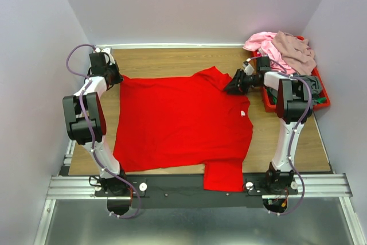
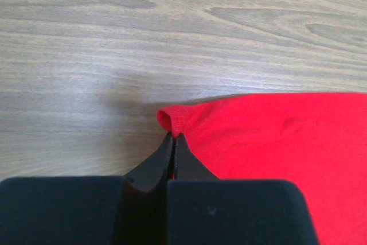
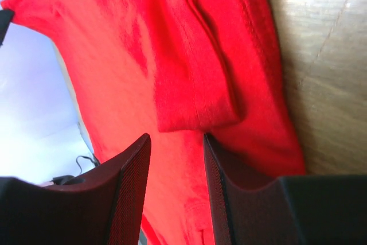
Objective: Fold and stack the t-shirts
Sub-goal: Flatten the tshirt out
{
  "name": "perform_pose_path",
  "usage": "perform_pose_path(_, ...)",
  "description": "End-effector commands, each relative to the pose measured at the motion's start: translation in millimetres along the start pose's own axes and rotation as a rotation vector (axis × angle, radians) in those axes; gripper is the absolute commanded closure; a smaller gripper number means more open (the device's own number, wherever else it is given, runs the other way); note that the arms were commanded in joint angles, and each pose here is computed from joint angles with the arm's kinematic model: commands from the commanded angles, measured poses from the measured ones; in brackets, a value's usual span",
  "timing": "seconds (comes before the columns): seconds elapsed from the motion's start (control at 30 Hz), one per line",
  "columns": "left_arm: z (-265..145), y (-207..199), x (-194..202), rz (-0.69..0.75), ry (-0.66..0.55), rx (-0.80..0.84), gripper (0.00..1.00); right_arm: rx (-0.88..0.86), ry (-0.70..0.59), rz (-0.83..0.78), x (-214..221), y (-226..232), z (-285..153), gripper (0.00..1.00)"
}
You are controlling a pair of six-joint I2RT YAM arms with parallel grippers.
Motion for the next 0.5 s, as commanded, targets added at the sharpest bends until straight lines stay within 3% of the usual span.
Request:
perform_pose_path(0.0,-8,-11,-11,0.020,-0.031,0.034,1.00,-0.024,-0.032,0.007,-12,-2,6,0.51)
perform_pose_path(0.47,-7,-10,-10,0.020,-0.027,0.033,1.00,-0.006,-0.061,0.019,-24,-2,7,0.51)
Point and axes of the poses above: each gripper's point midway between its finger pads, its own z axis out along the fingers, its own y axis along the line the jaws close on, x = y × z, the point moved 3 cm from there along -z, back along the fingers, and after that the axes turned 9 degrees about -z, right-handed, at the moved point
